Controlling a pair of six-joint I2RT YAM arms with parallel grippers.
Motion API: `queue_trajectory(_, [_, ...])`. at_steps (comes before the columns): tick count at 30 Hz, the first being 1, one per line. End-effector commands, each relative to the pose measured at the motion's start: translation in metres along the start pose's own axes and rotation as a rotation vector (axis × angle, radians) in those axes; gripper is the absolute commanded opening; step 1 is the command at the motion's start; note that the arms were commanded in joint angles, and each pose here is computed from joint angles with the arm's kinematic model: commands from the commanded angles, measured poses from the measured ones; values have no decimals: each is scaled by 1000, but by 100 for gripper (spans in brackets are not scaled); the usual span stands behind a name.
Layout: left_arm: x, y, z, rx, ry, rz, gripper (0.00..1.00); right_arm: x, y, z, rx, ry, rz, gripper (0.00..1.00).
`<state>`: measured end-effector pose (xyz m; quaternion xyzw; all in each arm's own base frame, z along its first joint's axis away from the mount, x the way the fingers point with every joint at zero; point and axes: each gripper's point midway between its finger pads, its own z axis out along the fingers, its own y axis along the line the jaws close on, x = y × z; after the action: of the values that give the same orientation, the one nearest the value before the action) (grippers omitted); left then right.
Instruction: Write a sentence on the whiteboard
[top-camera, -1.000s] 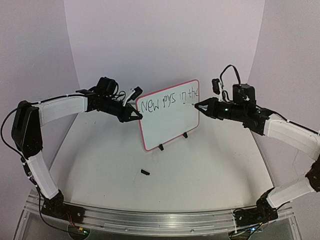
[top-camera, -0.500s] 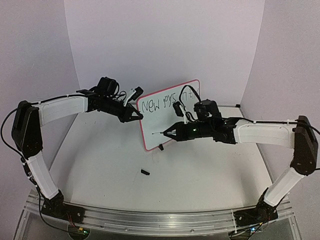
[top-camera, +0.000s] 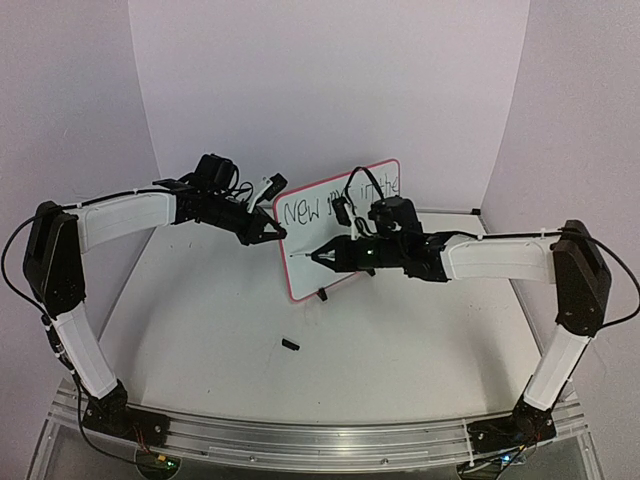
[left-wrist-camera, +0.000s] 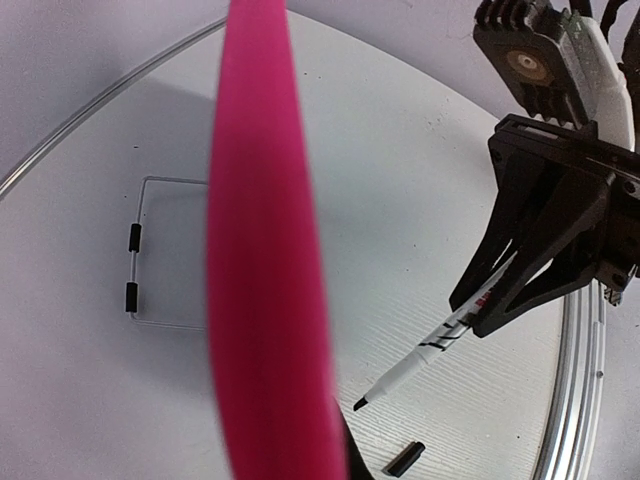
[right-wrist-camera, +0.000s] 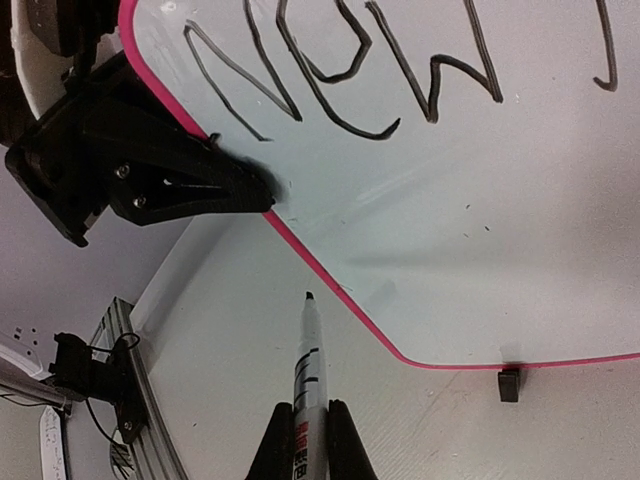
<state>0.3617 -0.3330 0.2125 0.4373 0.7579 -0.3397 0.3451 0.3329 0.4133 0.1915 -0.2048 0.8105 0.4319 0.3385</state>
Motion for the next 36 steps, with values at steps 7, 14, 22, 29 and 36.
queue_trajectory(7, [32, -31, 10, 111, 121, -55, 0, -26, 0, 13, 9, -83, 2, 0])
queue_trajectory(14, [32, -31, 11, 109, 121, -55, 0, -23, -10, 17, 46, -85, 14, 0])
queue_trajectory(22, [33, -31, 11, 109, 123, -55, 0, -11, -21, 22, 72, -57, 26, 0])
queue_trajectory(29, [33, -31, 11, 110, 124, -57, 0, -8, -22, 24, 76, -45, 28, 0])
queue_trajectory(36, [33, -31, 11, 109, 122, -55, 0, -25, -12, 20, 59, -84, 24, 0])
